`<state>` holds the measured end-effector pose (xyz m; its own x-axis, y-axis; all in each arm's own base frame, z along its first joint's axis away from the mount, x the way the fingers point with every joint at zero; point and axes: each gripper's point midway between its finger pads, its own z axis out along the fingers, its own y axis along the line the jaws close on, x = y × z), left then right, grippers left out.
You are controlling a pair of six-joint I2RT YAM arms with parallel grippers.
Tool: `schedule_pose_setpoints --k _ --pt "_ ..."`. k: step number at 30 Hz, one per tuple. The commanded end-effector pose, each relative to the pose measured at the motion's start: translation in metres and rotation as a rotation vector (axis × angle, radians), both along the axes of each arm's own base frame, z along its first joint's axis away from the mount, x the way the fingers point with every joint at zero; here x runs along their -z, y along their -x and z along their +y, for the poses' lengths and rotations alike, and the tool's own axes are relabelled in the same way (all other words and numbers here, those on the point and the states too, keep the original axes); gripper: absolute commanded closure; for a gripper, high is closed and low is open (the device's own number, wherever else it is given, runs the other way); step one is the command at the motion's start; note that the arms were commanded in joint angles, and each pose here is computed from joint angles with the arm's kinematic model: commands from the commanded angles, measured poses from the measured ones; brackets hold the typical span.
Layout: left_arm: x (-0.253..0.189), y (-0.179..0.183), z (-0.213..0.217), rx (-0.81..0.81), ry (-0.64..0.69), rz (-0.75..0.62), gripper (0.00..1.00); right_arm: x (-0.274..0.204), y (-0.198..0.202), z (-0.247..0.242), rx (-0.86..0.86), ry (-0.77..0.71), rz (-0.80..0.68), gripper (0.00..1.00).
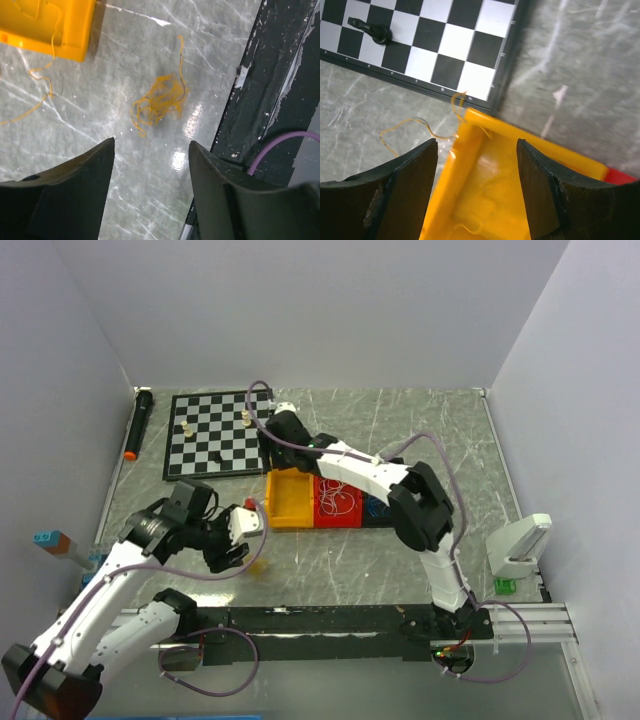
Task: Untangle the cables
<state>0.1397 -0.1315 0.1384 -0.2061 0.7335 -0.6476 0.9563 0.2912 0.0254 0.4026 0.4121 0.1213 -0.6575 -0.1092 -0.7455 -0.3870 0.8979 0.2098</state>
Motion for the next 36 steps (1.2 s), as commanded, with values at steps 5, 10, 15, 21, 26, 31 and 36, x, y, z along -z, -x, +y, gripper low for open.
schedule_pose_setpoints --k 5,10,15,21,26,31,36 --pt "-0.05 -0.094 -0.02 -0.12 -0.002 -0.149 0.27 -0.118 0.008 -0.052 0.049 -0.215 -0.207 0.28" --pt "-0.035 -0.164 0.015 -0.309 -0.053 -0.18 0.26 -0.139 0.031 -0.087 0.072 -0.278 -0.261 0.27" --pt "0.037 -0.17 0.03 -0.111 -0.167 -0.016 0.26 -0.159 0.056 -0.117 0.06 -0.394 -0.325 0.29" --pt "0.07 -0.216 0.044 -0.193 -0.182 0.093 0.26 -0.178 0.072 -0.145 0.062 -0.459 -0.396 0.3" --pt "0.07 -0.247 0.058 -0.345 -0.112 0.099 0.28 -0.176 0.074 -0.15 0.051 -0.455 -0.401 0.3" --pt "0.081 -0.226 0.053 -0.318 -0.091 0.15 0.28 -0.162 0.069 -0.144 0.043 -0.446 -0.363 0.3" --pt "0.091 -0.198 0.045 -0.258 -0.069 0.27 0.34 -0.164 0.065 -0.143 0.047 -0.445 -0.372 0.3"
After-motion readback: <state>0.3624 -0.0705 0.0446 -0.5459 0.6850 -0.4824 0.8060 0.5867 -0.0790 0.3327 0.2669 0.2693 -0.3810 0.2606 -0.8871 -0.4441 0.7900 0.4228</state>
